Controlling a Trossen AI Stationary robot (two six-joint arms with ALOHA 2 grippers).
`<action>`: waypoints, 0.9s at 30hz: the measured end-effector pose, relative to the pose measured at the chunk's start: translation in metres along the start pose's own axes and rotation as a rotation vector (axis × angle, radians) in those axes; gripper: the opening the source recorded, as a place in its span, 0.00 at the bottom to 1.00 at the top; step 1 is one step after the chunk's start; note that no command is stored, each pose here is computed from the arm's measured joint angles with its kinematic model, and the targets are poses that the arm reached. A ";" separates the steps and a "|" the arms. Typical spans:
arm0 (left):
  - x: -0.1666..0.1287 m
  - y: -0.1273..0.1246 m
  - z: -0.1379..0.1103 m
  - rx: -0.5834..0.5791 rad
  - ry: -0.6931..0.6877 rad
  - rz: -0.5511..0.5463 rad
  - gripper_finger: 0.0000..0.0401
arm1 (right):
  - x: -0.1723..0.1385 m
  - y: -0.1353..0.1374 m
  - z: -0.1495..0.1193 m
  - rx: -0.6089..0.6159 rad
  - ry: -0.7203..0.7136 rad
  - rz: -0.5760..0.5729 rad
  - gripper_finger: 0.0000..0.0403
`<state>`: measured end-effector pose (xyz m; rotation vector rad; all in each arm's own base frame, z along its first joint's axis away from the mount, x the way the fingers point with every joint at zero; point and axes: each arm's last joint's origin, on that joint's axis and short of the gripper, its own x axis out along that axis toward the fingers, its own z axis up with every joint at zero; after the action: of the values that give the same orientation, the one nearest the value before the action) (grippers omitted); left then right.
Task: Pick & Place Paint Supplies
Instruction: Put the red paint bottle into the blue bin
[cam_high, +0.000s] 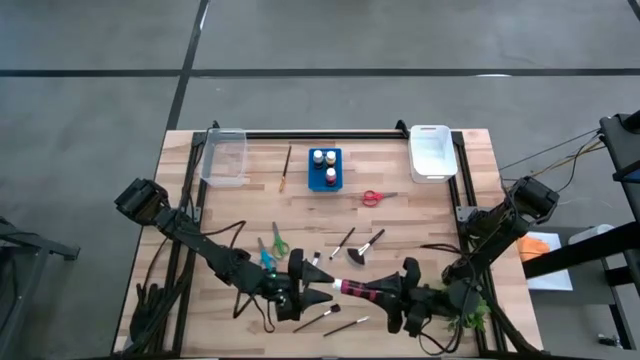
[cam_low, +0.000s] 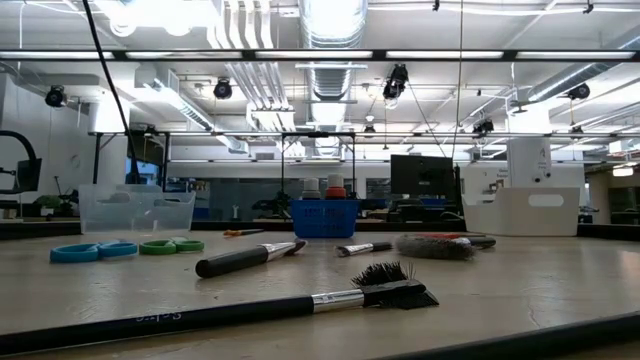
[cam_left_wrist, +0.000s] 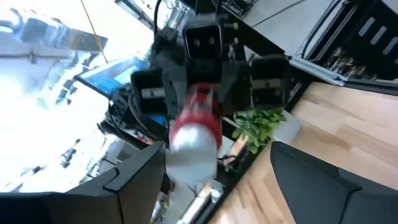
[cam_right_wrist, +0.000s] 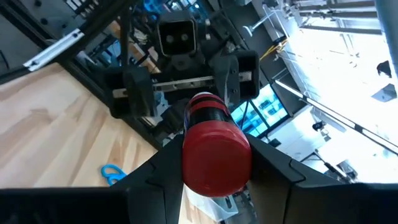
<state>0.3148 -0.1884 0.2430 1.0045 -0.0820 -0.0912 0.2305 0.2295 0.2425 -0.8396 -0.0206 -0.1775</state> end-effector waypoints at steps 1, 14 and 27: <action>0.000 0.001 0.001 0.016 -0.002 0.004 0.74 | 0.001 -0.001 -0.001 0.001 0.000 -0.001 0.33; 0.002 0.005 0.001 0.015 -0.004 0.020 0.53 | 0.003 -0.002 -0.001 0.043 -0.020 0.015 0.33; 0.004 0.005 -0.003 -0.008 -0.022 -0.006 0.37 | 0.003 0.000 -0.003 0.051 -0.018 0.037 0.33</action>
<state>0.3193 -0.1836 0.2455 0.9962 -0.0989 -0.1079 0.2336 0.2273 0.2406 -0.7897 -0.0264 -0.1338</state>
